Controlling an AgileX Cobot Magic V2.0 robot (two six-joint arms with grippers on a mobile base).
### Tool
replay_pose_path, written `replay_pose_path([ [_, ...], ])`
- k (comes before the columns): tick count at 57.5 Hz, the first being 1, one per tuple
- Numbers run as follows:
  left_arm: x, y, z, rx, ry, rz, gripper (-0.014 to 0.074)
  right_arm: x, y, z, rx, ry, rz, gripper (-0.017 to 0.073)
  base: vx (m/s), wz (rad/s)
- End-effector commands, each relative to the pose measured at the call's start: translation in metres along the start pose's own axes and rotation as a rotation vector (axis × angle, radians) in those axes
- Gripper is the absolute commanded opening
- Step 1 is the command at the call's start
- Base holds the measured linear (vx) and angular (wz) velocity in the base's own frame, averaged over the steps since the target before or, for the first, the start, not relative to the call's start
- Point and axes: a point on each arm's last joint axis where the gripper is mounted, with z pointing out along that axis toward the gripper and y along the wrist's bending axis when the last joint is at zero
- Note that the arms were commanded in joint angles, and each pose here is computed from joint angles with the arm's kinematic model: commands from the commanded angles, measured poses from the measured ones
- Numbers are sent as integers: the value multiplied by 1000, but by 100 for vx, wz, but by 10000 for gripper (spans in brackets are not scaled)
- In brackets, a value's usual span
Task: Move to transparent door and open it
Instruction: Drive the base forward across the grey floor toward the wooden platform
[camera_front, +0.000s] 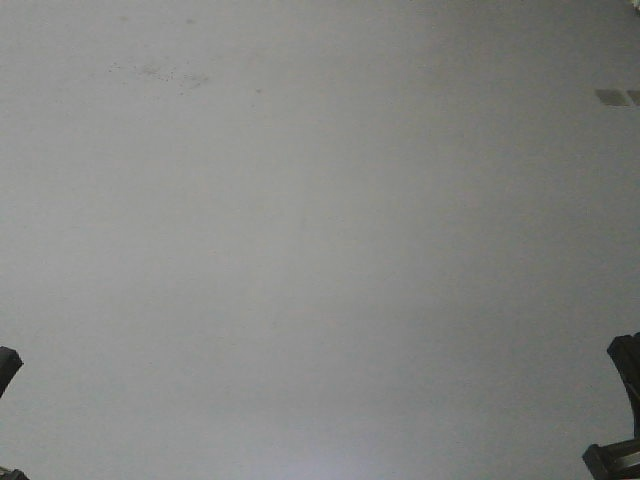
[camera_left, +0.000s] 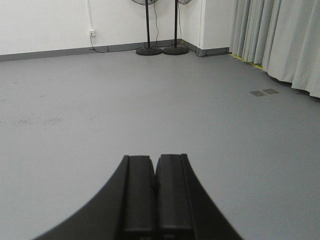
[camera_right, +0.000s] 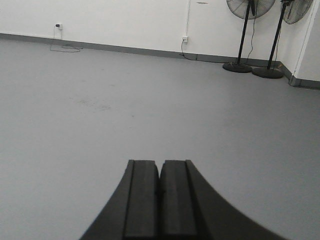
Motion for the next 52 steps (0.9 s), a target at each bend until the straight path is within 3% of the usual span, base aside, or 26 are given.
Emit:
replay_pose_path([
  [1, 3, 0, 2, 5, -50, -9, -6, -4, -1, 0, 11, -87, -9, 0, 18, 4],
  [16, 3, 0, 2, 5, -50, -9, -6, -4, -1, 0, 12, -87, -9, 0, 20, 20],
  [52, 3, 0, 2, 5, -50, -9, -6, -4, -1, 0, 11, -87, -9, 0, 28, 48],
])
